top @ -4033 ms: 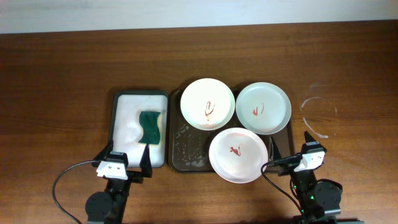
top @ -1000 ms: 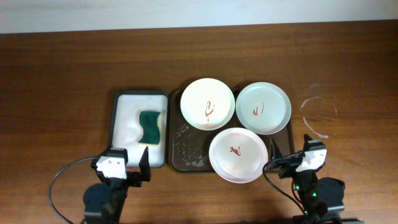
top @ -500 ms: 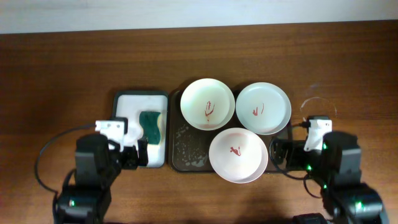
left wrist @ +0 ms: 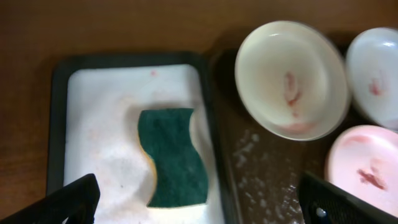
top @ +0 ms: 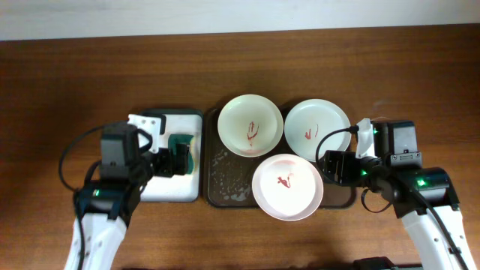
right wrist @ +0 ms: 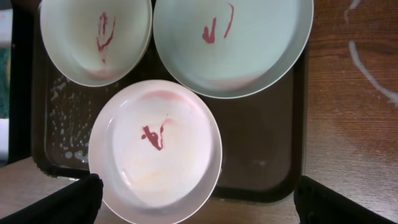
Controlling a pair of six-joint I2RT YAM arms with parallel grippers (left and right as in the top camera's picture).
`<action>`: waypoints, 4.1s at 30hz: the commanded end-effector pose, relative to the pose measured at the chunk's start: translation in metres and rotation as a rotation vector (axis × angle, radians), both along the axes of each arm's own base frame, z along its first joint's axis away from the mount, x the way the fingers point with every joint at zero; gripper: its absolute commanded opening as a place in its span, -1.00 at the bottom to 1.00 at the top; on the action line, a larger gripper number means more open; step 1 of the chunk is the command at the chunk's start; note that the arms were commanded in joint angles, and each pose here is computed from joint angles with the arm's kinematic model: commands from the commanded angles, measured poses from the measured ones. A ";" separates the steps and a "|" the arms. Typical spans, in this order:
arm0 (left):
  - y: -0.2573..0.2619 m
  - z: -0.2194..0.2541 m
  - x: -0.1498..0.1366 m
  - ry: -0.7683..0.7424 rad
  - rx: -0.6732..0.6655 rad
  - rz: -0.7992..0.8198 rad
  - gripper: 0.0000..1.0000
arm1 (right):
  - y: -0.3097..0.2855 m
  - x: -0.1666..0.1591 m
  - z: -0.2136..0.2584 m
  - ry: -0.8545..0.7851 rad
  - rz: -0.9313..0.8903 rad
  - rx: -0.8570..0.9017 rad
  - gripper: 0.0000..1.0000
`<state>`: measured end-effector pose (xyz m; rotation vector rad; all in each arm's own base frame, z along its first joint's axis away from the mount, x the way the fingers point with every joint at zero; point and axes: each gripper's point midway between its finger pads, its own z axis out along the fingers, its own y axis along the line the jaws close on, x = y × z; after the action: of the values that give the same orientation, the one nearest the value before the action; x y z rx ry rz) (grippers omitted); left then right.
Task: Clean dirty plates on tray and stack at the side
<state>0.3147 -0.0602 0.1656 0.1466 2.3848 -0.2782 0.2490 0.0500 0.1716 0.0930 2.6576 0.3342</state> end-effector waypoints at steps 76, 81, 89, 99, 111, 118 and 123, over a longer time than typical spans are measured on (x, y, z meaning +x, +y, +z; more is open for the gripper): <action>-0.005 -0.114 0.016 0.340 0.108 0.106 -1.00 | 0.035 0.007 -0.155 0.563 0.146 0.134 -0.92; -0.005 -0.114 0.016 0.339 0.108 0.106 -1.00 | 0.035 0.007 -0.155 0.563 0.146 0.135 -0.92; -0.005 -0.107 0.017 0.318 0.103 0.106 -1.00 | 0.035 0.007 -0.155 0.563 0.146 0.135 -0.92; -0.072 -0.049 0.027 0.144 -0.151 -0.105 -1.00 | 0.035 0.008 -0.155 0.560 0.146 0.135 -0.92; -0.231 -0.040 -0.008 0.211 -0.422 -0.180 -1.00 | 0.035 0.008 -0.155 0.561 0.146 0.135 -0.92; -0.236 -0.030 0.011 0.238 -0.212 -0.166 -1.00 | 0.035 0.008 -0.155 0.561 0.146 0.135 -0.92; -0.254 -0.069 -0.002 0.366 -0.227 -0.127 -1.00 | 0.035 0.008 -0.155 0.561 0.146 0.135 -0.92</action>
<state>0.3226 -0.3018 0.1288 0.1857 2.5920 -0.6959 0.2576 0.0809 0.0171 0.0478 3.1998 0.5854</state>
